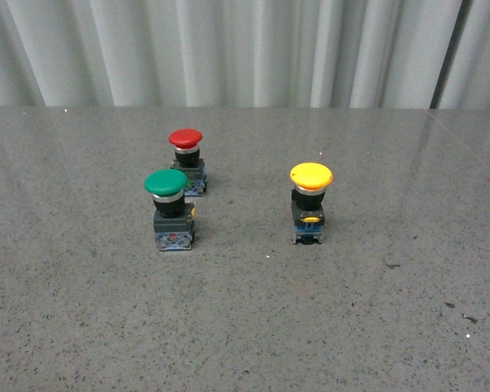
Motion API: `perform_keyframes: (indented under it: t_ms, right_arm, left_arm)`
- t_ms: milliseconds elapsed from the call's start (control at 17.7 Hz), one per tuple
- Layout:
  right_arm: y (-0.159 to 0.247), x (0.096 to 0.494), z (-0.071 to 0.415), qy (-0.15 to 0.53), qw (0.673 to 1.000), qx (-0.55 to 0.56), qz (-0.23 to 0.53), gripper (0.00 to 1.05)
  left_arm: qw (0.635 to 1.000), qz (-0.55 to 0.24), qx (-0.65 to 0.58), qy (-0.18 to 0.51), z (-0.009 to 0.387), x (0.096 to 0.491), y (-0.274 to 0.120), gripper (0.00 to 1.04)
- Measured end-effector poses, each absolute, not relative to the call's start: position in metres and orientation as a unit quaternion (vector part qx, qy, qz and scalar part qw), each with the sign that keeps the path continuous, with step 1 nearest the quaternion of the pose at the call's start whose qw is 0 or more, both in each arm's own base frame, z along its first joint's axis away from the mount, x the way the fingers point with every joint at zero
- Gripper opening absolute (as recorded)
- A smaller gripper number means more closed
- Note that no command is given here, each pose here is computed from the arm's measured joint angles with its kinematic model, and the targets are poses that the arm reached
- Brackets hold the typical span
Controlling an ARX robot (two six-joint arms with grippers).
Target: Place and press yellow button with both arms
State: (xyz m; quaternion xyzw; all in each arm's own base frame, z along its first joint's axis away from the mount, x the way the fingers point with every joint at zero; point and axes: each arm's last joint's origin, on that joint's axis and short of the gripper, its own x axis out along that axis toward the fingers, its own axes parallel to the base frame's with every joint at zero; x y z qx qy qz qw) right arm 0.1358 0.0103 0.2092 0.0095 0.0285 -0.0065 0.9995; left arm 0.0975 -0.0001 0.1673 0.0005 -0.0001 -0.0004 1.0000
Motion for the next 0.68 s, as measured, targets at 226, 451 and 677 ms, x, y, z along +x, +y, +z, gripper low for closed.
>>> perform_keyframes:
  t_ms: [226, 451, 677]
  right_arm:
    - [0.0, 0.123, 0.198, 0.003, 1.0, 0.007, 0.0, 0.02]
    - [0.0, 0.117, 0.189, -0.004, 1.0, 0.005, 0.0, 0.02]
    - [0.0, 0.112, 0.179, 0.001, 1.0, 0.004, 0.0, 0.02]
  left_arm:
    - [1.0, 0.0, 0.0, 0.0, 0.167, 0.097, 0.0, 0.98]
    - [1.0, 0.0, 0.0, 0.0, 0.167, 0.097, 0.0, 0.98]
    - [1.0, 0.0, 0.0, 0.0, 0.167, 0.097, 0.0, 0.98]
